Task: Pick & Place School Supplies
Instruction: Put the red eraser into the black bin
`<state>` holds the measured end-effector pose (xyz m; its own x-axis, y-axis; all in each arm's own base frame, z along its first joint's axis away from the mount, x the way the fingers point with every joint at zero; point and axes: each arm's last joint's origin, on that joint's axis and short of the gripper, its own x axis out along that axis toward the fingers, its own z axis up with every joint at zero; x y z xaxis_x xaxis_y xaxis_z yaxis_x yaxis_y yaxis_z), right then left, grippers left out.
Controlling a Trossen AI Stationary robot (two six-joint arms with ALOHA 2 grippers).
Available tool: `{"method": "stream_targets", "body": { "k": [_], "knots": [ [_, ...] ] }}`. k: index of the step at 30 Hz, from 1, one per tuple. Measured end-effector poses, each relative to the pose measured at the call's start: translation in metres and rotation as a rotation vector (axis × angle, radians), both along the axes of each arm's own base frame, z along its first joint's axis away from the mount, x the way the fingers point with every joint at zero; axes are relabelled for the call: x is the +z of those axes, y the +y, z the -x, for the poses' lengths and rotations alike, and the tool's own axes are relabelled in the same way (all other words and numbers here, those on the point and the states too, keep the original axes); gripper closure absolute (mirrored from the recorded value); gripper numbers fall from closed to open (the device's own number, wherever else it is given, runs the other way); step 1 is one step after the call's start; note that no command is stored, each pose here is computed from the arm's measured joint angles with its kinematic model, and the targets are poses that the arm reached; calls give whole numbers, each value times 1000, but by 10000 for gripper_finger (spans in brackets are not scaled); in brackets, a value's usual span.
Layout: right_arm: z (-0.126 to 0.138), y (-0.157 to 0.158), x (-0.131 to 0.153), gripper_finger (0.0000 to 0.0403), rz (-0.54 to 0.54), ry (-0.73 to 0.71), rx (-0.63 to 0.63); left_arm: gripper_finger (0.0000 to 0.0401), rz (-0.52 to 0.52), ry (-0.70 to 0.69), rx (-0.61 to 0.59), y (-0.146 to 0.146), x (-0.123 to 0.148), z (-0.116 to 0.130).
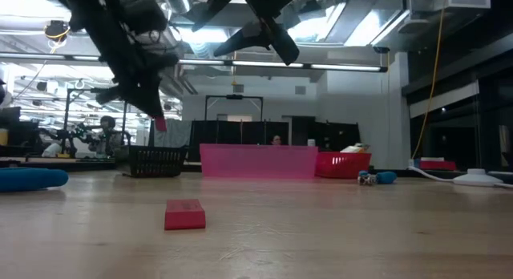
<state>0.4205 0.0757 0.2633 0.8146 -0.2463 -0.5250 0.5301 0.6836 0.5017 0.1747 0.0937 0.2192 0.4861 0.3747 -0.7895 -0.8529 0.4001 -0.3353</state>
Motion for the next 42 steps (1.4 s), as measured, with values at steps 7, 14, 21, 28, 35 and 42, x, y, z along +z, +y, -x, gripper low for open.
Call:
{"method": "stream_targets", "body": {
  "k": [7, 14, 21, 28, 35, 42],
  "knots": [
    [0, 1, -1, 190, -8, 9, 19, 262, 7, -9, -52, 2, 1, 3],
    [0, 1, -1, 190, -11, 16, 34, 149, -10, 14, -8, 3, 1, 6],
    [4, 4, -5, 189, -13, 63, 47, 172, -36, -70, -451, -23, 16, -1],
    [17, 32, -13, 191, -116, 184, 200, 211, -42, -232, -939, -78, 33, 0],
    [14, 65, -33, 210, -506, 273, 455, 217, -171, -462, -936, -109, 62, 4],
    [-6, 77, -68, 230, -677, 261, 416, 217, -184, -498, -862, -114, 69, 14]
  ]
}}
